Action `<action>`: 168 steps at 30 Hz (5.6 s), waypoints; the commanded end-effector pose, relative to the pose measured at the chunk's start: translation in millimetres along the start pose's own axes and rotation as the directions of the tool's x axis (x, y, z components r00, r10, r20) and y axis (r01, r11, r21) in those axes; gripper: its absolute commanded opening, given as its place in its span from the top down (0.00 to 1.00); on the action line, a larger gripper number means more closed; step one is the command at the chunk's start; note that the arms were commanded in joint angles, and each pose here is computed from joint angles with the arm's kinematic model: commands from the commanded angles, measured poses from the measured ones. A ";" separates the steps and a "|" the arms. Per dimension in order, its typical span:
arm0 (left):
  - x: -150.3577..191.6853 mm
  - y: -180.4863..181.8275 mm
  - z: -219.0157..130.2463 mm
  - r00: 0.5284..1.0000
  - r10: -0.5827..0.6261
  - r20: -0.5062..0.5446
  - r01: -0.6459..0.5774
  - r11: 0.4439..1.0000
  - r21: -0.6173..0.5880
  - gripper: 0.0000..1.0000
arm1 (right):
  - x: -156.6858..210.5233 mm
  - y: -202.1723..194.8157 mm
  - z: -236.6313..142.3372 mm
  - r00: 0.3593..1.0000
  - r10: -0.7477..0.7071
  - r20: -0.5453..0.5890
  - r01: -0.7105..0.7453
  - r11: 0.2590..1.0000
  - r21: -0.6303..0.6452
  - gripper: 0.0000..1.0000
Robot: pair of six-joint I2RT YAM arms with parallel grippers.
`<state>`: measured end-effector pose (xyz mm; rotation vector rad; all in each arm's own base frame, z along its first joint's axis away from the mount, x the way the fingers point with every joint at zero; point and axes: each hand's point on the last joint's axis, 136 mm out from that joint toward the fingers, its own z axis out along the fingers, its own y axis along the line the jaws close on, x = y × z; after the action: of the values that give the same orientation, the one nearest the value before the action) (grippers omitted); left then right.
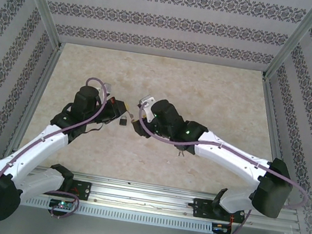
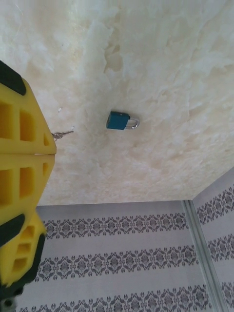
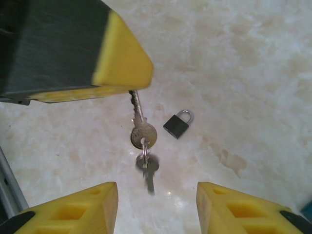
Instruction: Unlock with the key
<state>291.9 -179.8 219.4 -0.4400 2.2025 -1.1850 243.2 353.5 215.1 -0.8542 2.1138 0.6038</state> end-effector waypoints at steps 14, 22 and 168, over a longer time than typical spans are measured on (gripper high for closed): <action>5.9 -0.9 -11.1 1.000 -0.021 -0.020 0.020 0.999 -0.043 1.00 | -10.9 20.3 32.2 0.973 -0.230 -0.023 0.231 0.966 0.114 0.39; 5.0 -8.3 -12.5 1.000 -0.021 -0.023 0.021 1.000 -0.017 1.00 | -11.3 19.4 43.6 0.966 -0.256 -0.038 0.259 0.953 0.156 0.54; -21.2 -123.9 -9.1 0.973 0.099 0.209 -0.197 0.831 0.521 1.00 | -87.7 -26.0 -50.9 0.689 0.694 0.208 -0.351 0.571 -0.743 0.58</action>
<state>311.3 -233.8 309.1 -0.1461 1.7245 -1.5167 285.0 331.1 307.5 -0.2414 1.6712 1.7742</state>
